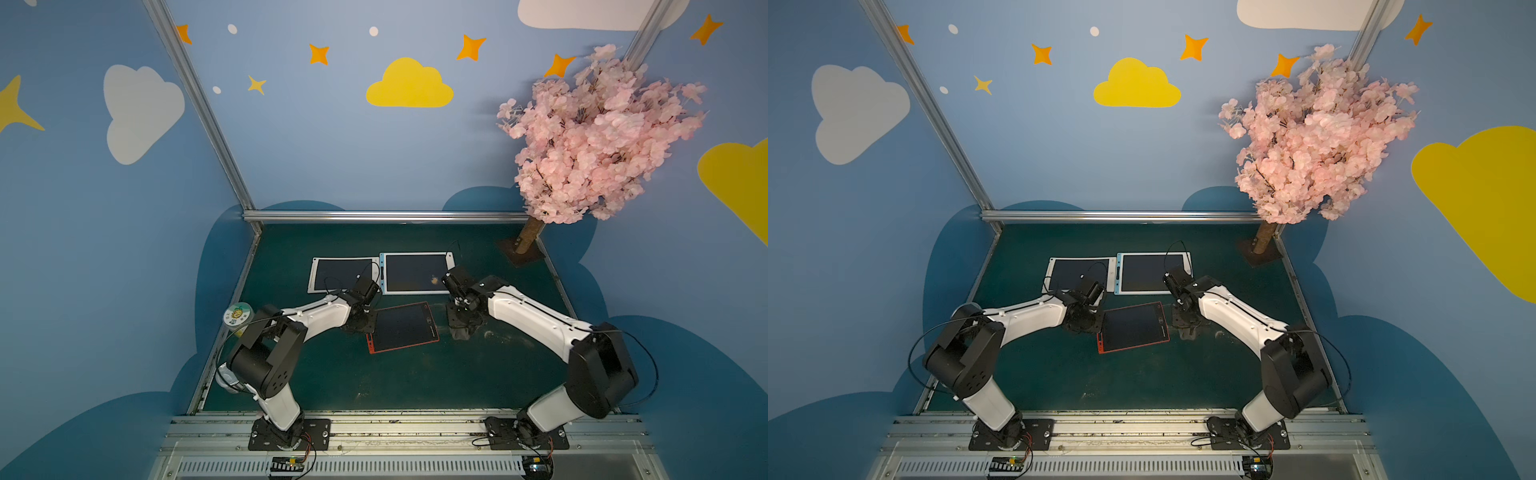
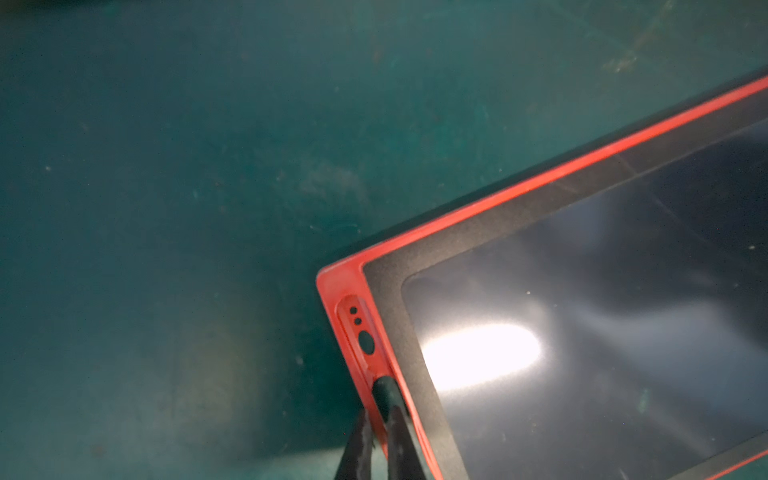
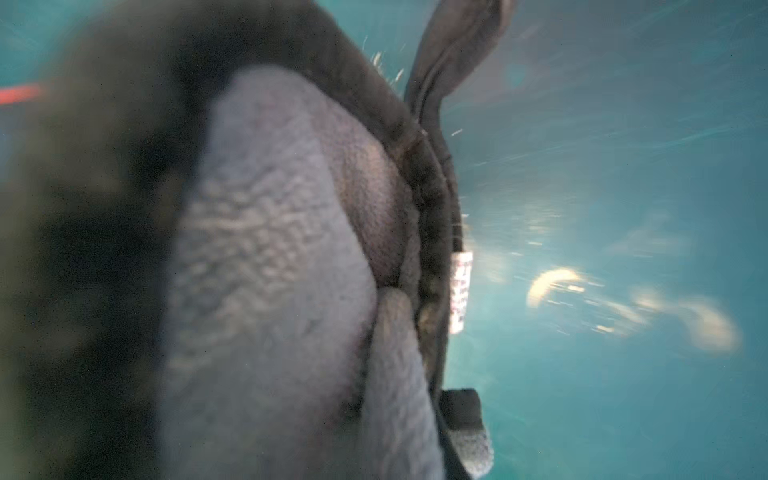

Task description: Wipe the drawing tablet

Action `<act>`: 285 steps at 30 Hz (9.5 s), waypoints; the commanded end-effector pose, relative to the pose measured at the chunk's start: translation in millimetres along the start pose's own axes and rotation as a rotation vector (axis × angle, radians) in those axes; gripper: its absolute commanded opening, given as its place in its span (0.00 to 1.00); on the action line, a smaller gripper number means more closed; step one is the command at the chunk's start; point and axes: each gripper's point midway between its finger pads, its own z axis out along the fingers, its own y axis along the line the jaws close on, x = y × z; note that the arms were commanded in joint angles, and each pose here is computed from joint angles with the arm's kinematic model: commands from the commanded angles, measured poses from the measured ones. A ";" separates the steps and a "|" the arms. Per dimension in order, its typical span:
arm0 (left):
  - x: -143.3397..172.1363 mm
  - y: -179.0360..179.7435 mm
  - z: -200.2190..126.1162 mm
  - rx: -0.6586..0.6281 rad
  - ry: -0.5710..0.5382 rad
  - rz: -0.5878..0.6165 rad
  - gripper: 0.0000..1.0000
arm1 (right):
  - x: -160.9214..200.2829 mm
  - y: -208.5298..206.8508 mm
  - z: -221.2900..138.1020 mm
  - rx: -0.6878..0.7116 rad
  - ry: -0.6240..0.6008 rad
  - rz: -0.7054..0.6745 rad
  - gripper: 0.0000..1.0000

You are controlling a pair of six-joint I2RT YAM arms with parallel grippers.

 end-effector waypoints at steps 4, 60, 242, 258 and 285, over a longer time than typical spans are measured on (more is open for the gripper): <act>12.5 0.9 -3.8 0.001 0.039 0.004 0.10 | -7.9 -4.2 -28.7 0.010 -0.066 -0.027 0.00; 16.0 -3.1 -2.6 0.005 0.042 0.010 0.10 | 18.2 68.5 63.9 0.043 0.112 -0.205 0.00; -65.5 -15.5 -123.2 0.688 -0.161 -0.345 0.48 | -125.5 -167.5 -20.4 -0.034 -0.216 0.738 0.94; -32.6 -9.3 -72.1 0.659 0.009 -0.500 0.51 | -110.1 41.5 16.2 -0.606 0.143 0.192 0.74; 34.2 -8.0 -20.4 0.553 0.169 -0.578 0.49 | -1.2 92.6 60.1 -0.687 0.404 0.028 0.63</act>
